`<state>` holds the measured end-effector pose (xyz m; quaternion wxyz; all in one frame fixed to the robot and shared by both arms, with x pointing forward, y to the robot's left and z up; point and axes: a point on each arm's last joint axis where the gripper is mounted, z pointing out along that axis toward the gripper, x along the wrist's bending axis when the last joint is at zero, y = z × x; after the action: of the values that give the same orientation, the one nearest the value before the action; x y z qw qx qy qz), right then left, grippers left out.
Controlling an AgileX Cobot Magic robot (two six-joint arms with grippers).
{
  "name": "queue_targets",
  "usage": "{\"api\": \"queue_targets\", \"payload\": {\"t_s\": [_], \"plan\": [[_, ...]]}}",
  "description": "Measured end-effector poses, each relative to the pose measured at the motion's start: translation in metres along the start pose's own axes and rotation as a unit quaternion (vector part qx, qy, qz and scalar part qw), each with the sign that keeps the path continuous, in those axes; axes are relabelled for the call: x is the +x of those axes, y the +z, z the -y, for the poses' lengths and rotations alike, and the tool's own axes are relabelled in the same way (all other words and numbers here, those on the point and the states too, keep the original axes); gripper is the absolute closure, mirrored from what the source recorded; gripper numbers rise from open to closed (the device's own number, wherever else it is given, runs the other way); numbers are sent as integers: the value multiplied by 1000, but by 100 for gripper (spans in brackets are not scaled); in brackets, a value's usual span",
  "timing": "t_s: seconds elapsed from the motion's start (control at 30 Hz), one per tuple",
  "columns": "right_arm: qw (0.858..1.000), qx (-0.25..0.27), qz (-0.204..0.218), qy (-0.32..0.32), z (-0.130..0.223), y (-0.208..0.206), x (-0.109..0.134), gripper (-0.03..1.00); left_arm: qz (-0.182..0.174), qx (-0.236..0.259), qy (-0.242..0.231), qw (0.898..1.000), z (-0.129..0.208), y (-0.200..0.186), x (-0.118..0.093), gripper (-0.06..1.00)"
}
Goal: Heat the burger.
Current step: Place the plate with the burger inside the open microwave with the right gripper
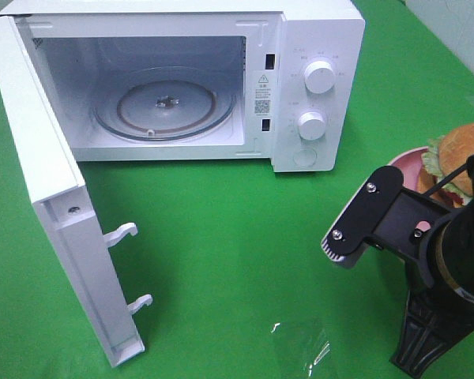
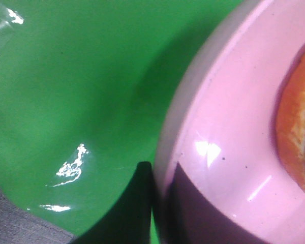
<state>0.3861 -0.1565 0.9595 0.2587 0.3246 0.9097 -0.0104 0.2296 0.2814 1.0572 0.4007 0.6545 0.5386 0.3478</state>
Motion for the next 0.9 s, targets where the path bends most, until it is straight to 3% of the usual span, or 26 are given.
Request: {"api": "queue_targets", "payload": {"t_s": [0.67, 0.9], "plan": [[987, -63, 0, -148, -9, -9, 16, 93, 0, 0, 0, 1000, 0, 0, 0, -3], [965, -106, -10, -239, -16, -10, 21, 93, 0, 0, 0, 1000, 0, 0, 0, -3]]}}
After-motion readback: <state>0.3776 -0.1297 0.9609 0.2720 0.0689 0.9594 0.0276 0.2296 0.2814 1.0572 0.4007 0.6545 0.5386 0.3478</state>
